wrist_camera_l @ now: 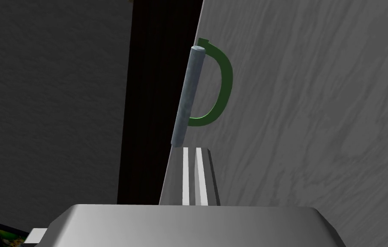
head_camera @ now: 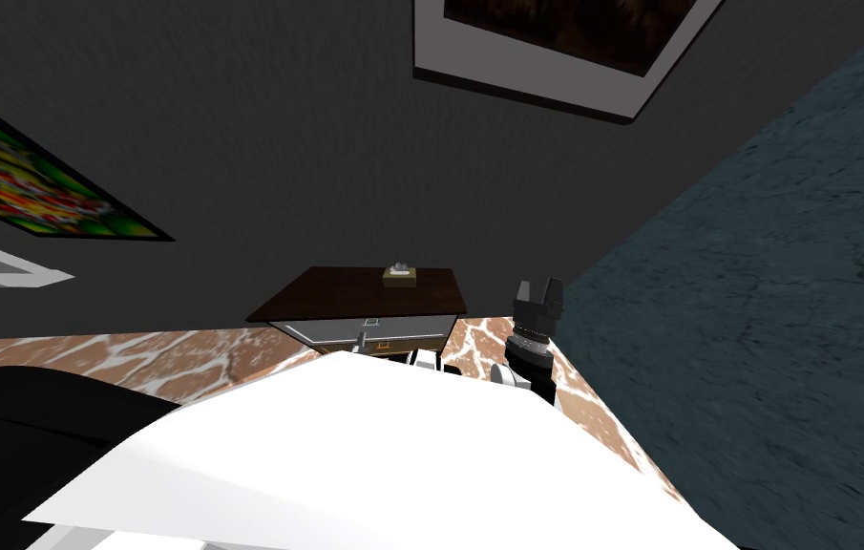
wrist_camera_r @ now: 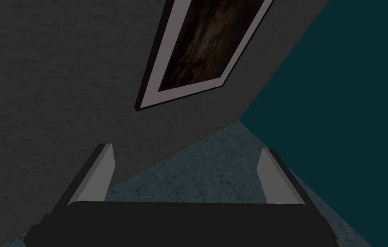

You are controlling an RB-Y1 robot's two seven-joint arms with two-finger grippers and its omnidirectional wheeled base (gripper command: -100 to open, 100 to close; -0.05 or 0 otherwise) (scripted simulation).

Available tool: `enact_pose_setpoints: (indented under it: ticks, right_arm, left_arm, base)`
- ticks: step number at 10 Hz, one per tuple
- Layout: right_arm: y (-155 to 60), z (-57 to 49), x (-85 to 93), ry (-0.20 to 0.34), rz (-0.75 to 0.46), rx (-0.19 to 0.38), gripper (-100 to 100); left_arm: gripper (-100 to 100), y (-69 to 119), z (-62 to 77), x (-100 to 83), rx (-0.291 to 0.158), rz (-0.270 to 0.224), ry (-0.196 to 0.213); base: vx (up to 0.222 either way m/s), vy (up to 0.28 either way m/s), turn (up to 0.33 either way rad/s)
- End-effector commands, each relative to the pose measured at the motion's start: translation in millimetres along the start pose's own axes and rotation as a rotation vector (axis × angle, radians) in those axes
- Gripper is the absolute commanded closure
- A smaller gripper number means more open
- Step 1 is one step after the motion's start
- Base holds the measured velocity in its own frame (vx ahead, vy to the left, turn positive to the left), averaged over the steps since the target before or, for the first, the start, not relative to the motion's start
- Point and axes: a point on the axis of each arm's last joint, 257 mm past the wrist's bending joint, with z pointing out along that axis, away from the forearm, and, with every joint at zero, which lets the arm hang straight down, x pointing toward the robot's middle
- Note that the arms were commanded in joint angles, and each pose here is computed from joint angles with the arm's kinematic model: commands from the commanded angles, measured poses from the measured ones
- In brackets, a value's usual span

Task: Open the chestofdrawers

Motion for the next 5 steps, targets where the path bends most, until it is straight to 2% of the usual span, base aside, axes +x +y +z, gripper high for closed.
enact_pose_setpoints:
  ticks: [1,3,5]
  right_arm:
    - [0,0.0,0.0,0.000,0.000,0.000,0]
    - [0,0.0,0.0,0.000,0.000,0.000,0]
    - [0,0.0,0.0,0.000,0.000,0.000,0]
  left_arm:
    - [-100,-5.6,7.6,-22.5,-0.002,0.057,0.035]
    - [-100,-9.4,12.7,-32.9,-0.004,0.085,0.052]
    - [-100,-12.4,23.9,-38.7,-0.008,0.103,0.064]
  base:
    - [-0.003,-0.008,-0.001]
    - [-0.004,-0.010,0.001]
    - [-0.009,-0.026,0.000]
